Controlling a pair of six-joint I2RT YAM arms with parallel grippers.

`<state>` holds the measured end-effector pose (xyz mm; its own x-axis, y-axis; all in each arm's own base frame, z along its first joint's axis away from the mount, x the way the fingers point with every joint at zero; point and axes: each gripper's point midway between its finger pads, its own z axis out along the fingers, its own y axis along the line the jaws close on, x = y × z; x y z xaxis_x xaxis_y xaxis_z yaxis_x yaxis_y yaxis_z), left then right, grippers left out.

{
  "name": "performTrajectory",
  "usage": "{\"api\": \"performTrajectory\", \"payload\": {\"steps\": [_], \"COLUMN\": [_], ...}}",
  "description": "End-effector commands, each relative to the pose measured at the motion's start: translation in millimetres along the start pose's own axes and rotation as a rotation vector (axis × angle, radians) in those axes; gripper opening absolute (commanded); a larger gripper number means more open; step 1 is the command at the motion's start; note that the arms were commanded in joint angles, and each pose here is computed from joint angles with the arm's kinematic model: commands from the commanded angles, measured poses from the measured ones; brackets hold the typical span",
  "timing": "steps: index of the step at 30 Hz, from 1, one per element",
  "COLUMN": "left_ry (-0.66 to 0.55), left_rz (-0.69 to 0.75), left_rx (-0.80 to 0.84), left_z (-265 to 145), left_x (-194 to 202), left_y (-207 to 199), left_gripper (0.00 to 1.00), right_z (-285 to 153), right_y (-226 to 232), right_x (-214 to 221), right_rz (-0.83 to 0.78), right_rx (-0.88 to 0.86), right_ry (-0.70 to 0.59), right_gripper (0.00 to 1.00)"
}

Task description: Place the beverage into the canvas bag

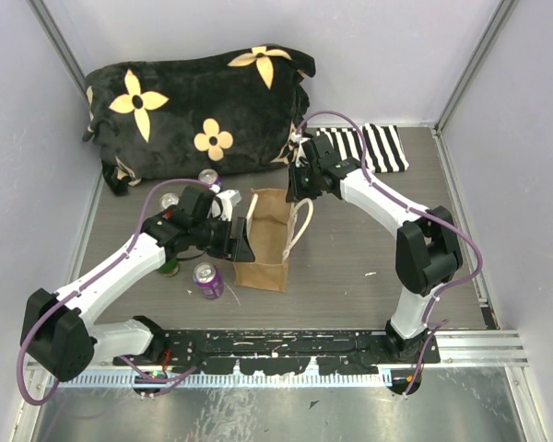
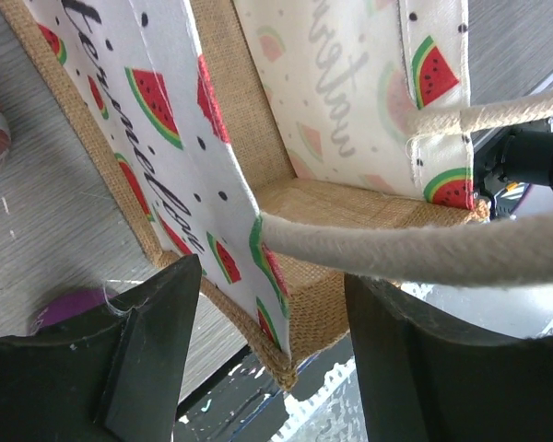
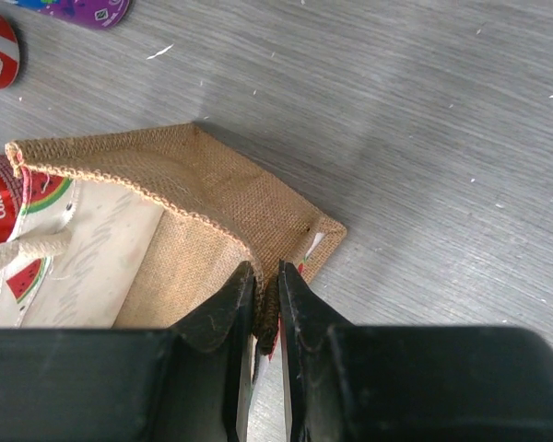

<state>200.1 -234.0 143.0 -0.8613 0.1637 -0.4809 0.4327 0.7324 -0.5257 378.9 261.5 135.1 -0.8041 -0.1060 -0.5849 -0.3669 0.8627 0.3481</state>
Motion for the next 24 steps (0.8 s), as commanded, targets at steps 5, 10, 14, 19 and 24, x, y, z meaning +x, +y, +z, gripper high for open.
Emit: {"api": "performTrajectory", "payload": {"steps": [5, 10, 14, 19, 24], "left_ry": [-0.014, -0.017, -0.010, -0.002, 0.019], "left_rz": [-0.018, -0.025, -0.026, -0.015, 0.029], "left_rx": [0.052, 0.062, 0.083, 0.124, 0.182], "left_z": [5, 9, 9, 7, 3], "left_x": [-3, -5, -4, -2, 4], "left_y": [-6, -8, -11, -20, -35], "left_gripper": [0.70, 0.71, 0.71, 0.70, 0.69], "right_z": [-15, -12, -8, -1, 2], "right_y": [-4, -3, 2, 12, 20], "right_x": [-33, -30, -29, -28, -24], "right_rz": [-0.067, -0.071, -0.082, -0.097, -0.109], "right_rx": [0.072, 0.063, 0.044, 0.012, -0.003], "right_ry": [-0.076, -0.063, -0.059, -0.048, -0.033], "right_gripper": [0.23, 0.34, 0.36, 0.36, 0.36]}}
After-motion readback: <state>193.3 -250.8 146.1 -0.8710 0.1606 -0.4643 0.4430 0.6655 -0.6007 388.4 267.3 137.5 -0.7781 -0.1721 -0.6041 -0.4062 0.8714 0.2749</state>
